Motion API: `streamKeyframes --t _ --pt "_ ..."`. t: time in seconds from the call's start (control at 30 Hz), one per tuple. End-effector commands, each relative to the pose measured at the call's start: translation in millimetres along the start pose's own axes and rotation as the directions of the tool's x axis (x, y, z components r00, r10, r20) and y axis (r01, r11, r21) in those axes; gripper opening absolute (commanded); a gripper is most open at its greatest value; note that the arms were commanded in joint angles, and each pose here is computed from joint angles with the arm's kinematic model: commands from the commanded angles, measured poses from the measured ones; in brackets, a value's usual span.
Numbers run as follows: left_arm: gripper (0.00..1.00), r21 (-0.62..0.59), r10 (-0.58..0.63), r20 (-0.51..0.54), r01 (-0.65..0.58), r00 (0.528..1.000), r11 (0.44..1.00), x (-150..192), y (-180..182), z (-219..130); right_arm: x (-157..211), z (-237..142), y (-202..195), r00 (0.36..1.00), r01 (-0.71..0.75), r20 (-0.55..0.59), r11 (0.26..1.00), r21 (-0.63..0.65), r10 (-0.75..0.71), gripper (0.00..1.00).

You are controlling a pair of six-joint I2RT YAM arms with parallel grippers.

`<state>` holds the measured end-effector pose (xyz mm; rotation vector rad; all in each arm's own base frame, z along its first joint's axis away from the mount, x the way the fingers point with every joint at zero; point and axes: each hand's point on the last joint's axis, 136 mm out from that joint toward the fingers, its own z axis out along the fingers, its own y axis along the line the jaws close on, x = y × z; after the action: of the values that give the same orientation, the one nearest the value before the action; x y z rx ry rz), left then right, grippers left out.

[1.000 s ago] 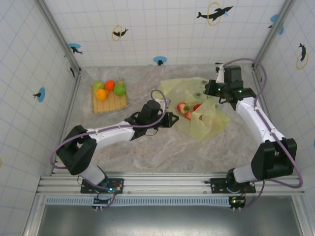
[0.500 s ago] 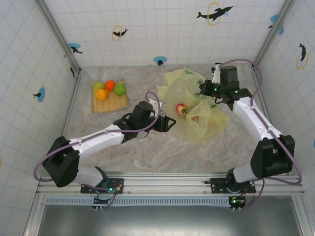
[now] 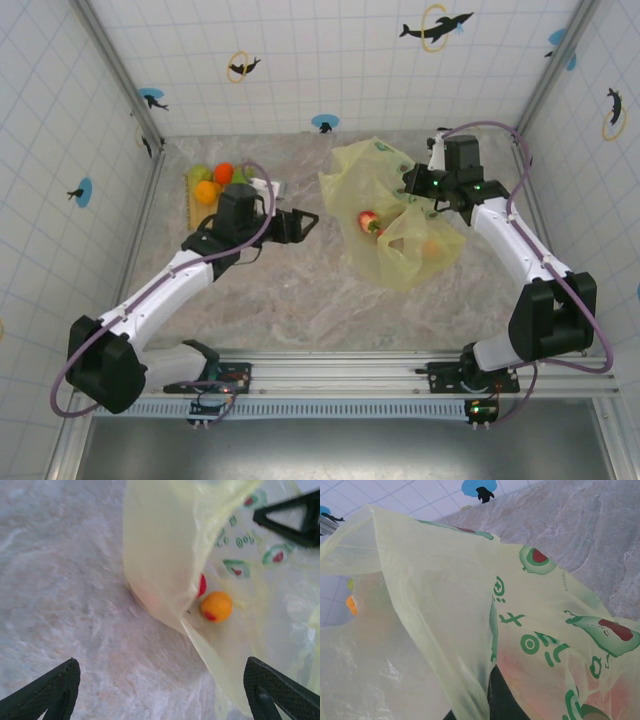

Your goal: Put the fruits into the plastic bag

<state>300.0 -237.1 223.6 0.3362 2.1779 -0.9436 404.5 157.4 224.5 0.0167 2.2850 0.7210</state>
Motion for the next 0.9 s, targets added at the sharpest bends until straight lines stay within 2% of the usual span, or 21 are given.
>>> streamKeyframes --t 0.0,0.2,0.3,0.43,0.73,0.87 --pt "0.87 -0.074 -0.013 0.108 0.021 0.994 0.997 -39.2 19.0 -21.6 0.9 6.4 2.2 1.000 0.003 0.009 1.000 -0.018 -0.003 0.00" --pt "0.87 -0.305 -0.134 0.287 0.223 0.948 0.926 -79.6 115.2 -51.1 0.7 7.8 6.4 1.000 0.010 0.008 0.999 -0.040 -0.009 0.00" --pt "0.87 -0.444 -0.158 0.304 0.287 0.939 0.849 -85.6 165.5 -62.2 0.6 6.1 7.0 1.000 0.019 0.012 0.999 -0.043 -0.018 0.00" --pt "0.87 -0.620 -0.164 0.288 0.314 0.944 0.719 -84.6 225.1 -76.2 3.4 5.0 4.6 0.999 0.033 0.017 0.999 -0.037 -0.033 0.00" --pt "0.88 -0.754 -0.256 0.220 0.330 0.941 0.568 -71.3 312.0 -68.2 11.5 7.9 0.3 0.999 0.034 0.001 0.998 -0.049 -0.034 0.00" --pt "0.90 -0.763 -0.294 0.204 0.340 0.934 0.549 -66.6 335.0 -60.8 11.9 5.5 -3.0 1.000 0.029 0.004 0.999 -0.046 -0.029 0.00"
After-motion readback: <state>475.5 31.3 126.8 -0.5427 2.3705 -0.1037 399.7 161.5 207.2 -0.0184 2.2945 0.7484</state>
